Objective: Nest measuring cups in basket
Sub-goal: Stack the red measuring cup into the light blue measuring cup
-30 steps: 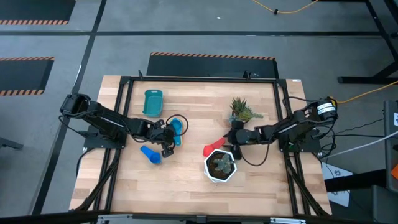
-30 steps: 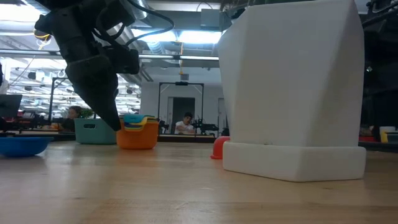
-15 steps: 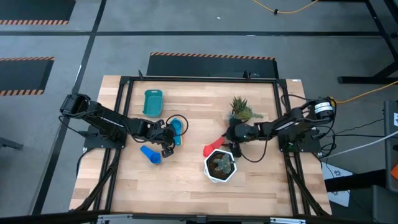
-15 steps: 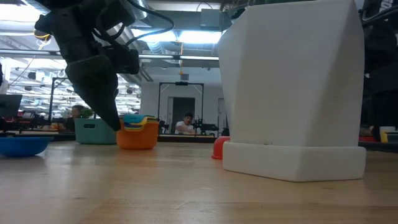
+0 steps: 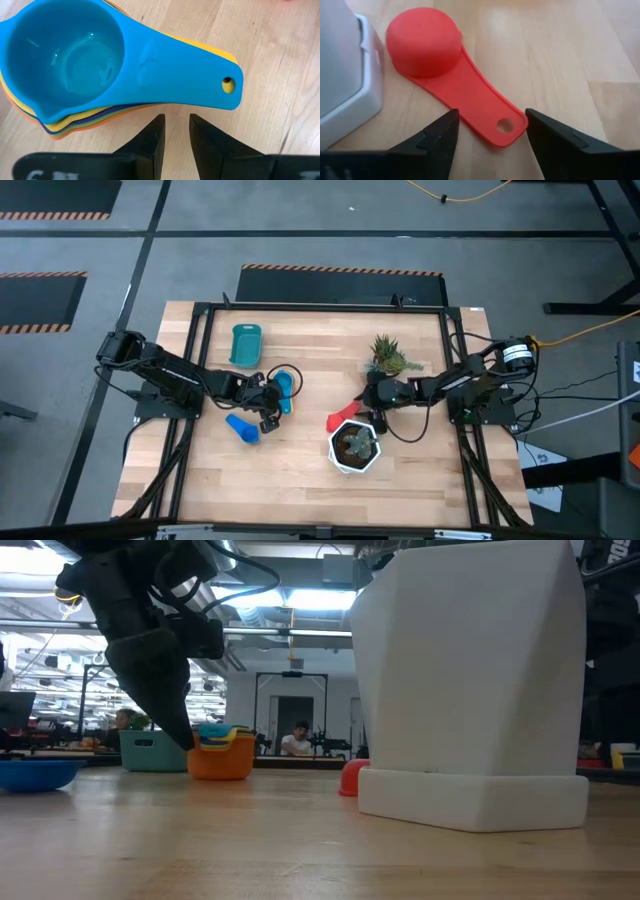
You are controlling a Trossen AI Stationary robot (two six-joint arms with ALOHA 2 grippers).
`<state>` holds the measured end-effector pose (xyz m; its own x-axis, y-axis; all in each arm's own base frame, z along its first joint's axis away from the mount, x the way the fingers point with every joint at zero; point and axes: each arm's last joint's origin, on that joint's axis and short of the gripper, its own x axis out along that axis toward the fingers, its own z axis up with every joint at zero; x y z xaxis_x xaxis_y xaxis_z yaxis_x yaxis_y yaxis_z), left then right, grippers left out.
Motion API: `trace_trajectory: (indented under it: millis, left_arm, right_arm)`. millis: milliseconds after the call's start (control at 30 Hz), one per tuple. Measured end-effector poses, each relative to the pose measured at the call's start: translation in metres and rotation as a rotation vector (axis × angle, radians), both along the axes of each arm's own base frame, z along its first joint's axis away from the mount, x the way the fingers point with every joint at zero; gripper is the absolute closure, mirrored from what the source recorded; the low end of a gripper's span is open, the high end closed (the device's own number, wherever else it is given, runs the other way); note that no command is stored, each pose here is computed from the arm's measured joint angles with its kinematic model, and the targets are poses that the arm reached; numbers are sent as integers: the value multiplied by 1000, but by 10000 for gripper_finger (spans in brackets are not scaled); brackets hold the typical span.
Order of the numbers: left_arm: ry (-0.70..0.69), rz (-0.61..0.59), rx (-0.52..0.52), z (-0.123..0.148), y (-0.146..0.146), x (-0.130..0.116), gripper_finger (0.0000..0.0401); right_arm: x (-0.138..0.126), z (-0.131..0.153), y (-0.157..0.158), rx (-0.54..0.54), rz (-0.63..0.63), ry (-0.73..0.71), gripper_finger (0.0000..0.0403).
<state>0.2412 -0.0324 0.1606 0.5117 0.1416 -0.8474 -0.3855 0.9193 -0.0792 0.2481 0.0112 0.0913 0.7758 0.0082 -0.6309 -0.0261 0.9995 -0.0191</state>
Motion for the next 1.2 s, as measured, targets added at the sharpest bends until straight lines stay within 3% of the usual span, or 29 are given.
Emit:
trace_trajectory:
  millis: [900,1200]
  left_arm:
    - [0,1,0,0,0,0,320]
    - [0,1,0,0,0,0,320]
  right_arm:
    - [0,0,1,11,21,1,192]
    - [3,12,1,-4,34,-82,192]
